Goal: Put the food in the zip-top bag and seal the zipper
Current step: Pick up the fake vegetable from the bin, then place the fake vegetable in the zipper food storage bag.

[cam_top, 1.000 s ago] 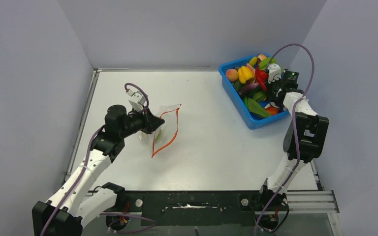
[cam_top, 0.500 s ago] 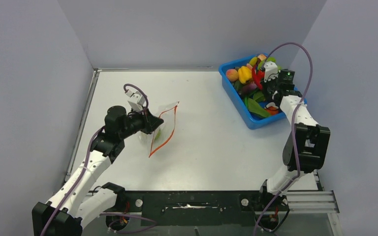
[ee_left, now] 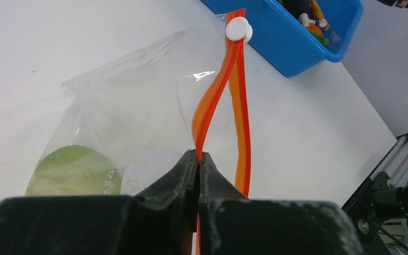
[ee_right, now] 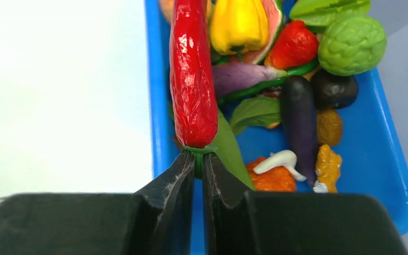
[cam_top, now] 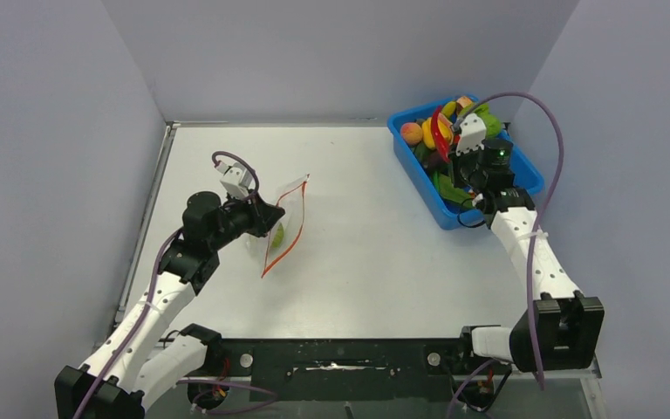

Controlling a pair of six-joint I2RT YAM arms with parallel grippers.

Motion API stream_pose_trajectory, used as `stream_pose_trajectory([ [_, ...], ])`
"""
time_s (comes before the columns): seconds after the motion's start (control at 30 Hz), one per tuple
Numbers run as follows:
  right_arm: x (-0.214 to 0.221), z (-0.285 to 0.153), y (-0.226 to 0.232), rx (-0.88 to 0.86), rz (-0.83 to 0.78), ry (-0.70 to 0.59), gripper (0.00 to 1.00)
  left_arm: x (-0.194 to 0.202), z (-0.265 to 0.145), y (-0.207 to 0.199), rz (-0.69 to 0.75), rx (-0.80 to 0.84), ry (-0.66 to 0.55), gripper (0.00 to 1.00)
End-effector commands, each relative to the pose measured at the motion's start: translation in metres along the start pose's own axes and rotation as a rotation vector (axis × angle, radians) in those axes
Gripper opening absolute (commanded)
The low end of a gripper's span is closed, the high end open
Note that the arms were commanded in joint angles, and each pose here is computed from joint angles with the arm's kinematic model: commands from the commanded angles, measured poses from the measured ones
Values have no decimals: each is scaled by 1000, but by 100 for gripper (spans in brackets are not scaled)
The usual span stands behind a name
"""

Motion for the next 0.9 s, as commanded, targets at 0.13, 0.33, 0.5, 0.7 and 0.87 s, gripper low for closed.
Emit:
stream_pose_trajectory([
  [0.13,-47,-50,53,-118,109,-194,3,-18,1,-8,44,32,-83,0],
  [0.33,-62,-88,103,-294,93,-266,3,-17,2,-6,42,21,-81,0],
  [0.5,-74,-118,141,-447,57,-325,3,-16,3,-4,43,12,-83,0],
  [0.7,-79,-145,184,-642,50,-322,3,-14,6,-3,38,3,-71,0],
  [0.87,-75,-165,216,-796,62,-290,1,-13,6,-3,36,4,-70,0],
])
Point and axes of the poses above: each gripper's point midway between its finger pads, its own z axis out along the fingers, its own y axis along the line the jaws close on, x = y × z, the point moved 3 cm from there along -z, back along the fingers, and after that the axes turned 12 degrees about -z, right-handed, at the moved point
